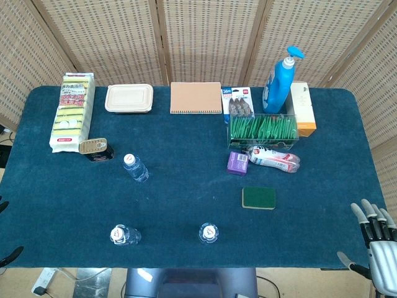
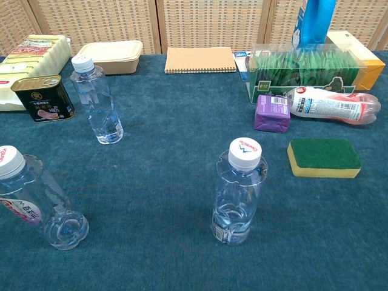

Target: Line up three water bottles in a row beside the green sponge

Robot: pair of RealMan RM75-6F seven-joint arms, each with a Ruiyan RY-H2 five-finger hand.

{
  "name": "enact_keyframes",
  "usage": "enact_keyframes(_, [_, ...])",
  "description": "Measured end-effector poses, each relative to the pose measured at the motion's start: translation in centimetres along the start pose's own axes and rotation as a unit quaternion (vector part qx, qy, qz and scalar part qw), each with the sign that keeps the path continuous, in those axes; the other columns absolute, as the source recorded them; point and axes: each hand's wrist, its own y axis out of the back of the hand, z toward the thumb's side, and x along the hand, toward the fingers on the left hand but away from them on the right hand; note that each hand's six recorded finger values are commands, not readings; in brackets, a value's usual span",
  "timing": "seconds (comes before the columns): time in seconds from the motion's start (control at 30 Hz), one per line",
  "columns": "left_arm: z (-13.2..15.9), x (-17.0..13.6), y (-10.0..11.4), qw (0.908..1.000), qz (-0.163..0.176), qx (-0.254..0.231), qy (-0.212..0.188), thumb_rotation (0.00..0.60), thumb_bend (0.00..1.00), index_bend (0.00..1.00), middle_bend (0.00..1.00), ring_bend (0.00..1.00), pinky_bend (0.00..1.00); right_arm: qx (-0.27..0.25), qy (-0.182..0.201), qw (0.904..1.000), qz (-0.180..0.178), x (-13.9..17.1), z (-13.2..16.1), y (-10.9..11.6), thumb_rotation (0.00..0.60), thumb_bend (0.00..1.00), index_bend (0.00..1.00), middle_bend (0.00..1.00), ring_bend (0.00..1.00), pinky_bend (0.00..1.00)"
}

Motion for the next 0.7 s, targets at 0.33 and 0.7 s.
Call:
enact_keyframes(0.33, [0.1,-0.1,0.1,0.9999,-0.004,-0.009,-0.006,0.600,0.18,0.00,0.00,0.00,0.03,-0.032,0.014,0.9987,0.037,-0.3,0.1,-1.0,0.600,0.00,0.00,0.00,0.00,0.01])
enact_keyframes(0.7, [0.0,0.0,0.4,0.9999,0.001,-0.014,0.000,0.600,0.18,0.00,0.00,0.00,0.03,-0.204,0.125,0.9558,0.171,-3.5,1.9,-4.2,0.600,0.02,0.00,0.04,0.00,0.07])
